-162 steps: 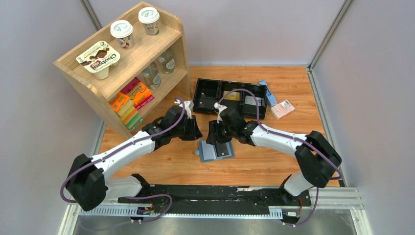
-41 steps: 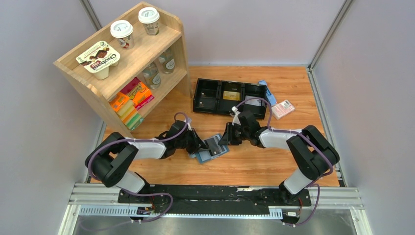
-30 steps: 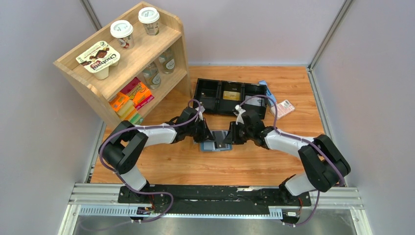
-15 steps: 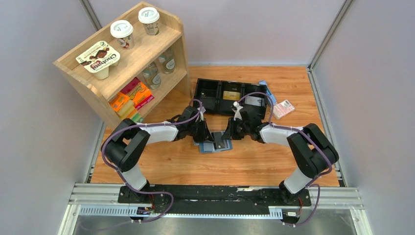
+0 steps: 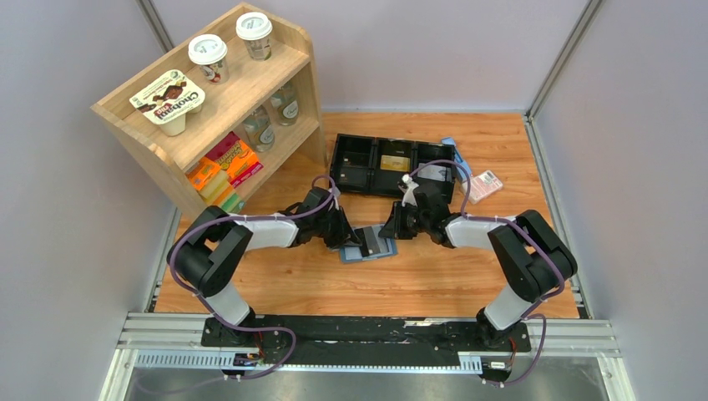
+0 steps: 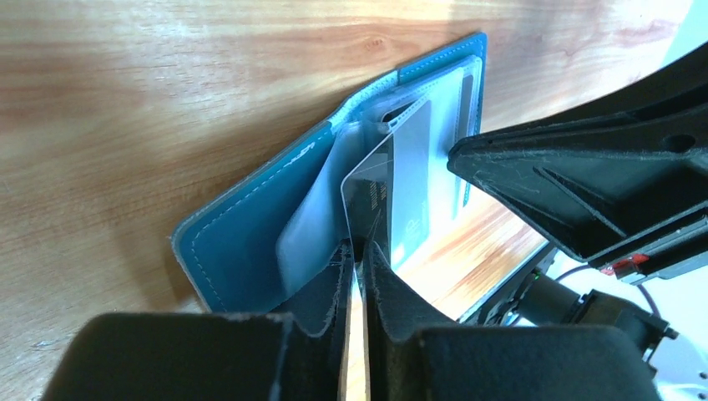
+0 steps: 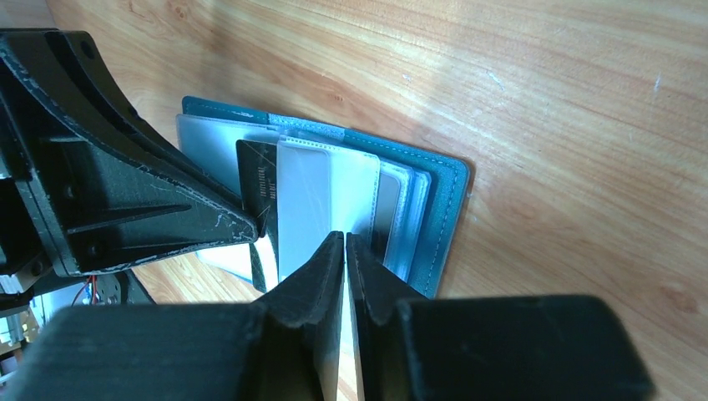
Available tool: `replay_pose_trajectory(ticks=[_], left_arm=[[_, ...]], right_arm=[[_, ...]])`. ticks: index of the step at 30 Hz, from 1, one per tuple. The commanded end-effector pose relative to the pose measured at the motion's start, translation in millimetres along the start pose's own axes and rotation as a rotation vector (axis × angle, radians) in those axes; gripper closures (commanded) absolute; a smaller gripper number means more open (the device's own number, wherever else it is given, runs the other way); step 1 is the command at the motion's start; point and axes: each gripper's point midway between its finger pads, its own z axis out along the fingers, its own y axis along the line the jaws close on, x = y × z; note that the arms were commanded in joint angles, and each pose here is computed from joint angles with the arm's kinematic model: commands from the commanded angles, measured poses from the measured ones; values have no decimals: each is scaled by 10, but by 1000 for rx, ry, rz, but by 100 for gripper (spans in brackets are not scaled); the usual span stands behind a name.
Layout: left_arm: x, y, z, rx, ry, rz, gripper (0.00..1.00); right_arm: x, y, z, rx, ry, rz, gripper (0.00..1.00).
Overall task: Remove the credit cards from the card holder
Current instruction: Remove the credit card from the card holder.
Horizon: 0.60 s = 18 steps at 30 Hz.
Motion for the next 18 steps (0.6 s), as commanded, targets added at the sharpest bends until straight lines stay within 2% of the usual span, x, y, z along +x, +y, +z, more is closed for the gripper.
replay_pose_trajectory(ticks=[1,6,11,14,17,18], left_arm=[[-5,27,31,17,-20,-50,84],[14,36,69,44,-28,-95,73],[39,67,103,64,-37,-145,73],[14,32,76,87,-59,-147,80],[-12,54,28,74,-88,-136,94],[-11,57,5,68,-90,-130,96]], right_arm=[[266,-250,6,76,68,26,86],[267,-253,11,76,69,27,86],[285,-254,26,71,77,29,87],[295,-262,30,72,79,32,87],[298,-268,27,75,79,33,87],[294,-275,26,77,77,33,87]])
